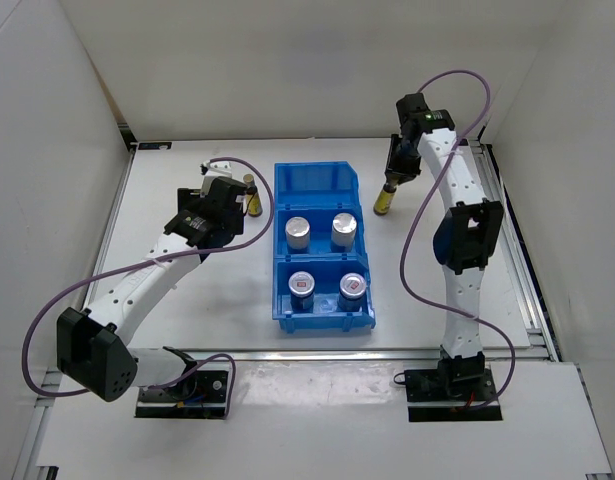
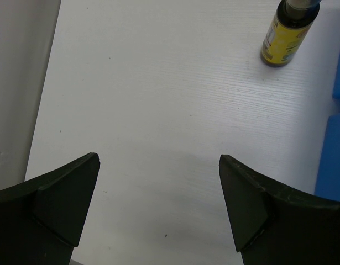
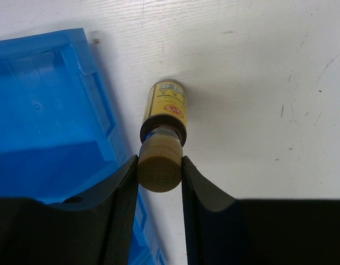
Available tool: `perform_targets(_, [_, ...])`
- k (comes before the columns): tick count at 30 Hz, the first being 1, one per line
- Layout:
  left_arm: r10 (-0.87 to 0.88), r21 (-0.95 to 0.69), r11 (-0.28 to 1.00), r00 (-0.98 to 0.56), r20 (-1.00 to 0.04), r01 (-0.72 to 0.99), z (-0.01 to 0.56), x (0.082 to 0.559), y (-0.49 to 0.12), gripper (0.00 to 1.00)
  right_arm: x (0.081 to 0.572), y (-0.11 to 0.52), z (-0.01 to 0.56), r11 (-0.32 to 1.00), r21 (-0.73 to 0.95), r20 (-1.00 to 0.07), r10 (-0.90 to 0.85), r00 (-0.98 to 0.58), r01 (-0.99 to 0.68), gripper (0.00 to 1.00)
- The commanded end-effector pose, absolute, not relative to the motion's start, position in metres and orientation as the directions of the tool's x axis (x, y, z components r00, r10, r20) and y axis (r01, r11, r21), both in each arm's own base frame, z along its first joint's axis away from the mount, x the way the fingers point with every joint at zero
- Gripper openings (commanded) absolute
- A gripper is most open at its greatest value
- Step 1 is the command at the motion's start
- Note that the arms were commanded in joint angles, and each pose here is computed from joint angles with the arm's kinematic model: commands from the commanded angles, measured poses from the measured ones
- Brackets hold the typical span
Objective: Organize the condiment bottles
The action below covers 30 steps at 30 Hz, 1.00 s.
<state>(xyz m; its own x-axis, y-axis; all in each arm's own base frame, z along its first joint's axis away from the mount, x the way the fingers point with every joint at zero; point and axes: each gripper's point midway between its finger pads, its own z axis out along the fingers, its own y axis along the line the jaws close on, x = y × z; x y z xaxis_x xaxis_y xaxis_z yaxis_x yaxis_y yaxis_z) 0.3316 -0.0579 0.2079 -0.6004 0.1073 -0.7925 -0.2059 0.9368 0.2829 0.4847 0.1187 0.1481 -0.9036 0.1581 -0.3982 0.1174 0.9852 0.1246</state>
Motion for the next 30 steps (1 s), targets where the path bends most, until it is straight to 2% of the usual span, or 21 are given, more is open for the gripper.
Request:
perform_targets(1, [0.082, 0.247, 0.94, -0.546, -0.834, -0.236, 0.232, 0.336, -0.056, 1.0, 0.483, 0.112, 0.181, 0.985, 0.122, -0.466, 0.169, -0.869, 0.125, 0.06])
perform_targets(3, [0.082, 0.247, 0.94, -0.546, -0.834, -0.236, 0.232, 0.336, -0.056, 1.0, 0.484, 0.111, 0.211, 0.984, 0.123, -0.539, 0.178, -0.823, 0.132, 0.01])
perform_targets(7, [0.082, 0.247, 0.94, -0.546, -0.834, -0.236, 0.232, 0.336, -0.056, 1.0, 0.474, 0.134, 0.263, 0.988, 0.134, -0.652, 0.147, -0.744, 0.078, 0.0])
perform_targets(14, [0.082, 0.247, 0.94, -0.546, -0.834, -0.236, 0.232, 0.336, -0.056, 1.0, 0.464, 0.19, 0.303, 0.992, 0.104, -0.767, 0.037, -0.641, -0.068, 0.0])
perform_targets(16, [0.082, 0.247, 0.94, -0.546, -0.834, -0.236, 0.232, 0.336, -0.056, 1.0, 0.46, 0.202, 0.311, 0.988, 0.111, -0.778, 0.021, -0.628, -0.105, 0.0])
perform_targets(22, [0.078, 0.241, 0.941, -0.539, -0.839, -0.238, 0.234, 0.335, -0.056, 1.0, 0.465, 0.244, 0.255, 0.979, 0.103, -0.704, -0.054, -0.709, -0.178, 0.0])
perform_targets(30, [0.075, 0.235, 0.942, -0.532, -0.843, -0.24, 0.237, 0.334, -0.055, 1.0, 0.475, 0.259, 0.212, 0.976, 0.122, -0.642, -0.062, -0.764, -0.182, 0.0])
